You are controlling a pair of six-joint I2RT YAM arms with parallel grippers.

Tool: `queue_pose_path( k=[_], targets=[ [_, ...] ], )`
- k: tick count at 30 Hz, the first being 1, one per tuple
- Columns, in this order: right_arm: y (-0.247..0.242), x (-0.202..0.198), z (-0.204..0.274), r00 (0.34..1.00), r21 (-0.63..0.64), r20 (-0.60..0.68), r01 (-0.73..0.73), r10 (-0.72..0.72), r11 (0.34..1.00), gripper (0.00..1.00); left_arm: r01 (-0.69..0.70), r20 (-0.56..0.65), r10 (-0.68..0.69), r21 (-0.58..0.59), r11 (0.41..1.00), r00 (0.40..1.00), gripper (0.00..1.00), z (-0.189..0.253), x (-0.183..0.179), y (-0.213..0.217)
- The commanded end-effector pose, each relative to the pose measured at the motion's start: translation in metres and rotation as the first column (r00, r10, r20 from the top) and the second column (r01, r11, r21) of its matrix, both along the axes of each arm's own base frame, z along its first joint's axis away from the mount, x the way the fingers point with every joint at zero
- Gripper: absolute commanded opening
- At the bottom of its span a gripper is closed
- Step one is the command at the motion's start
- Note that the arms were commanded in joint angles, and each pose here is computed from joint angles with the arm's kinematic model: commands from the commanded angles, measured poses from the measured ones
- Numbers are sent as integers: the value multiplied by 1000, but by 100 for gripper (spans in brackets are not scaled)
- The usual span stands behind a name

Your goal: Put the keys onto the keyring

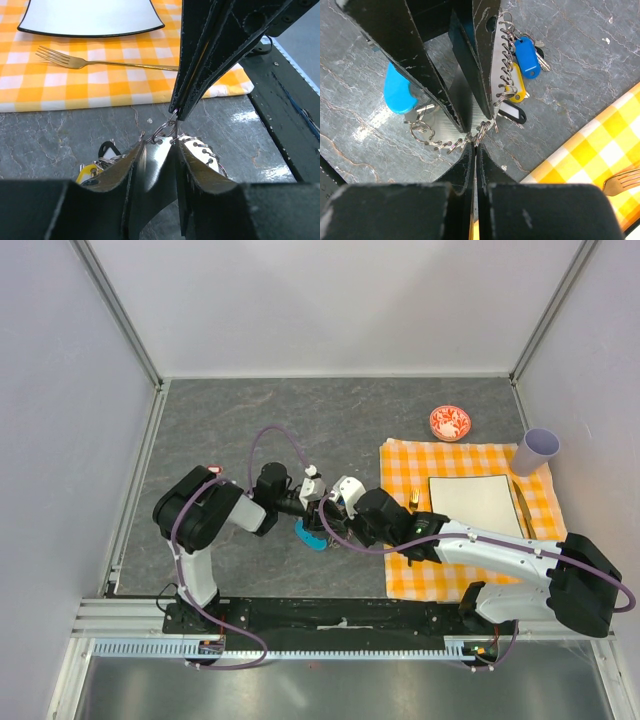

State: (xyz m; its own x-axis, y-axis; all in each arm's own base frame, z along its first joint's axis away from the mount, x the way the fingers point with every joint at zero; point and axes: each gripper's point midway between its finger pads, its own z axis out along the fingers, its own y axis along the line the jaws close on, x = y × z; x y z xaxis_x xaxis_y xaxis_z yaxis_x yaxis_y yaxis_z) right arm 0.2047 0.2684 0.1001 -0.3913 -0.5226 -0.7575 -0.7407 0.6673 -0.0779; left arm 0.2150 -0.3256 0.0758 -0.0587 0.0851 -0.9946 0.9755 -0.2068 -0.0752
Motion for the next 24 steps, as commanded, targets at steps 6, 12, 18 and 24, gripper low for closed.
queue_pose_path(
  k=[6,12,18,24],
  targets=[
    [18,8,31,999,86,47,-23,19,996,0,51,108,-46,-41,998,993,36,8,10,-8],
    [18,8,32,999,92,49,-22,18,996,0,66,106,-62,-41,997,992,36,9,8,-12],
    [16,9,34,998,93,56,-15,10,996,0,81,88,-79,-18,997,993,13,6,4,-12],
    [9,10,42,997,117,69,29,-37,993,0,26,117,-23,-24,999,993,2,21,5,-8]
  ],
)
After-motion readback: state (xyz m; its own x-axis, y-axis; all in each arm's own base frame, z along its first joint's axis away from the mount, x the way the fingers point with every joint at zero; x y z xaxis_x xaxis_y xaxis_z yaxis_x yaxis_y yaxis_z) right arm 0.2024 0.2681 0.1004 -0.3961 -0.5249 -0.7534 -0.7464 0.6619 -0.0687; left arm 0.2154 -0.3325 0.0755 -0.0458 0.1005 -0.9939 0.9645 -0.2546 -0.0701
